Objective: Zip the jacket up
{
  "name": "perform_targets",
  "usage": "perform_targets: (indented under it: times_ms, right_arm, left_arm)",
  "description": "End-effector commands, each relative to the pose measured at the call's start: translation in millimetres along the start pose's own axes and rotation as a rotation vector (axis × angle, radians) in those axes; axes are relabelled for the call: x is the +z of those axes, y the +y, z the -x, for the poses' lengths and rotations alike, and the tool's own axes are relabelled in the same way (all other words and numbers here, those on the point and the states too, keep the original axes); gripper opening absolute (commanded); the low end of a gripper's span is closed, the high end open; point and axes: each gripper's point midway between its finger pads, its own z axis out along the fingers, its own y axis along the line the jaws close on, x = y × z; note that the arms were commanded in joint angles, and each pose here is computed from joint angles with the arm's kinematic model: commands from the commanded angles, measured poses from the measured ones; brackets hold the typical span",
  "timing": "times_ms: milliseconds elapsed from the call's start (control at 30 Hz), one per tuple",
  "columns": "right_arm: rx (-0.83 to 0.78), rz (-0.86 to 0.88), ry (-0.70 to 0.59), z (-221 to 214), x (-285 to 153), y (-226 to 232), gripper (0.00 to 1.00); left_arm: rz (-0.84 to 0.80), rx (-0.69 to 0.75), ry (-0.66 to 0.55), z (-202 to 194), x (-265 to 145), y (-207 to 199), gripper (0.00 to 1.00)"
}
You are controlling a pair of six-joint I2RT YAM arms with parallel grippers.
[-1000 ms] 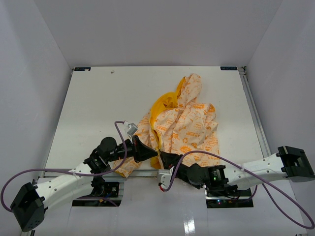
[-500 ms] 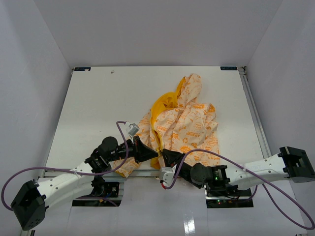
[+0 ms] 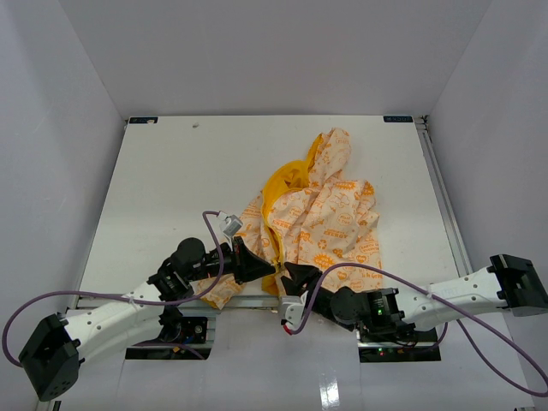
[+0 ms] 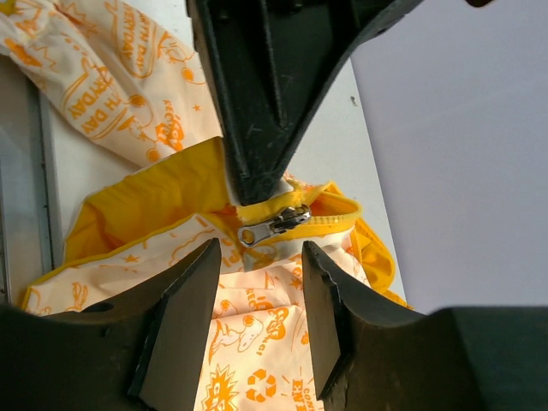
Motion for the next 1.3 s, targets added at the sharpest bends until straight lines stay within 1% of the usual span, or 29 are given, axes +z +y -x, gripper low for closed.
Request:
perform_targets:
  times_ms: [0, 600, 700, 967, 1267]
  right_arm:
    - [0.027, -0.017, -0.032, 16, 2, -9, 0.50]
    - [-0.019, -0.088, -0.050, 21, 8, -19, 0.47]
    - [-0.022, -0.104, -0.049, 21, 8, -21, 0.44]
    - [-0.022, -0.123, -0.047, 19, 6, -25, 0.33]
    - [-0.014, -0.144, -0.038, 17, 3, -29, 0.28]
  left_arm:
    - [-0.033, 0.001, 0.001, 2, -2, -10, 0.00]
    - [-0.045, 0.001, 0.001, 0, -3, -11, 0.00]
    - [-0.046, 0.001, 0.000, 0, -3, -11, 0.00]
    - [-0.044, 0.002, 0.002, -2, -3, -10, 0.00]
    - [-0.041, 0.000, 0.005, -3, -3, -9, 0.00]
